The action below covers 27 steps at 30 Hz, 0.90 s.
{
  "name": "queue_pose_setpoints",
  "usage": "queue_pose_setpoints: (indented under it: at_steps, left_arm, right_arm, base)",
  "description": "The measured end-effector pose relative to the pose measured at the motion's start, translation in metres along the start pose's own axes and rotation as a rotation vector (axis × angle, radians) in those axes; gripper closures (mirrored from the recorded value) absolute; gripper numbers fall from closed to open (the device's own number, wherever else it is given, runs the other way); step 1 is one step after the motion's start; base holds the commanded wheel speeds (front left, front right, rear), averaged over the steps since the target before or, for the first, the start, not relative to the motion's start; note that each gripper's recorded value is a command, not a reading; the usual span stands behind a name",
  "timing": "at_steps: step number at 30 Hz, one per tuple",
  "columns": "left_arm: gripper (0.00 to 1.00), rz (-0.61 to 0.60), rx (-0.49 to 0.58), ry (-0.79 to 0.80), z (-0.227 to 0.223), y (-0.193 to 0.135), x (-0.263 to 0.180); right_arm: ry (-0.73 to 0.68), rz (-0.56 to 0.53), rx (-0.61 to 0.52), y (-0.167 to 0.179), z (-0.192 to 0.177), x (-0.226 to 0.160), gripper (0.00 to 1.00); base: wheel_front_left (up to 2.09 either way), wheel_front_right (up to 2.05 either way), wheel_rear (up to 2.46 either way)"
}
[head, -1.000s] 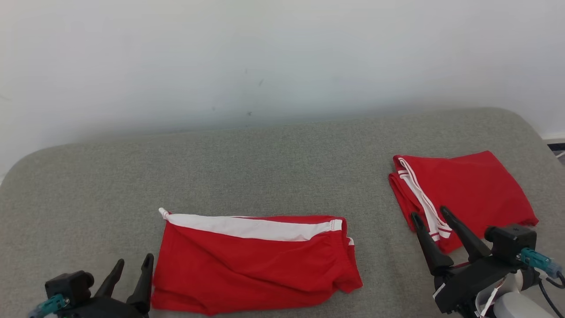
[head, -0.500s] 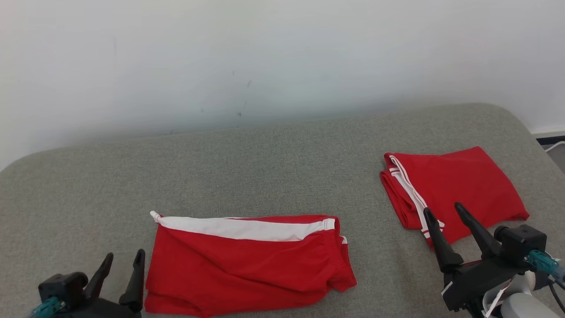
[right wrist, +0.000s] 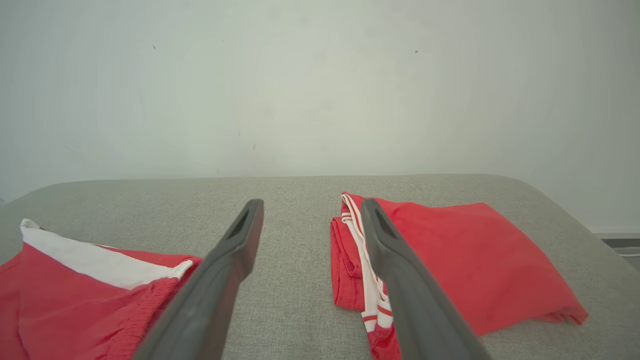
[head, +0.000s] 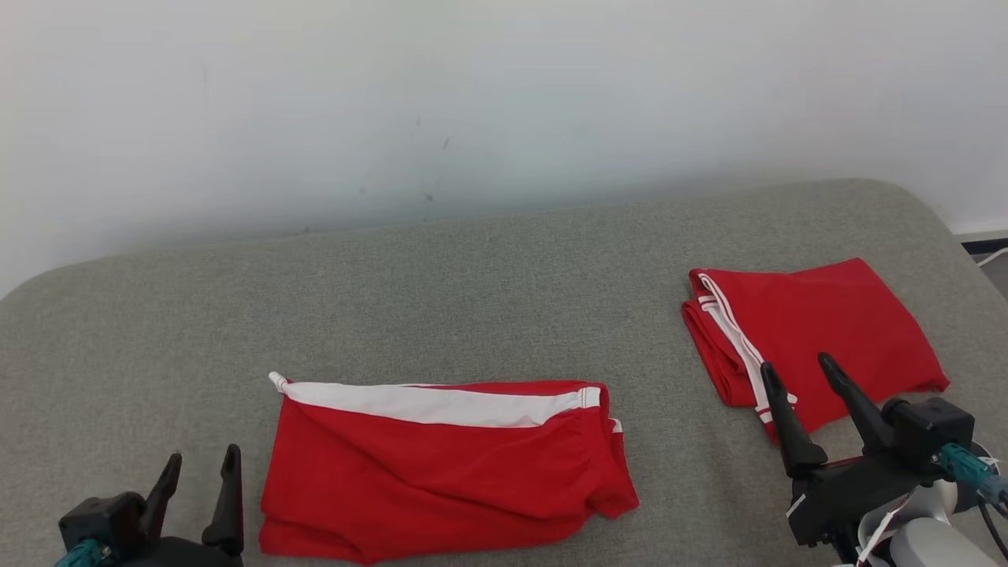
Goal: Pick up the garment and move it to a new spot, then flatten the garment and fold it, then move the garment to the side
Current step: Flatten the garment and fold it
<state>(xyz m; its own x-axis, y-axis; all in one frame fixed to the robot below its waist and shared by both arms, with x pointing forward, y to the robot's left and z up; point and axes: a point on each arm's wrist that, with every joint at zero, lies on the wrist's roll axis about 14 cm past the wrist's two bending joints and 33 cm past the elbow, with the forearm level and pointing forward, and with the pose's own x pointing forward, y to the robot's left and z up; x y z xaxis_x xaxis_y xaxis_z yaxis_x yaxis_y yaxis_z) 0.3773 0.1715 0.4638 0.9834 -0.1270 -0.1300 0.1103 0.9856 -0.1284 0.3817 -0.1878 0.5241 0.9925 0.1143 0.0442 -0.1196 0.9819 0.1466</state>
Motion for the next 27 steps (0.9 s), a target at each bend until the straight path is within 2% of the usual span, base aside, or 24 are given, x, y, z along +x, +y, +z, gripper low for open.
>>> queue_pose_setpoints:
  at_steps: [6, 13, 15, 22, 27]
  left_arm:
    - [0.0, 0.006, 0.018, -0.029, 0.006, -0.002, -0.001]
    - [0.0, 0.037, 0.029, -0.062, 0.012, 0.003, -0.008]
    - [0.0, 0.057, 0.026, -0.072, 0.014, 0.007, -0.013]
    - [0.0, 0.101, 0.028, -0.095, 0.017, 0.015, -0.026]
    - [0.0, 0.144, 0.028, -0.11, 0.019, 0.026, -0.038]
  right_arm:
    - [0.01, -0.007, 0.001, 0.0, -0.006, -0.001, 0.0]
    - [0.074, 0.054, 0.033, 0.03, -0.031, 0.004, 0.0]
    - [0.144, 0.104, 0.043, 0.047, -0.047, 0.009, 0.0]
    - [0.257, 0.203, 0.08, 0.086, -0.063, 0.03, 0.0]
    - [0.446, 0.256, 0.099, 0.112, -0.097, 0.028, 0.0]
  base:
    - [0.0, 0.0, 0.0]
    - [0.0, 0.0, 0.0]
    - [0.0, 0.0, 0.0]
    - [0.0, 0.0, 0.0]
    - [0.0, 0.0, 0.0]
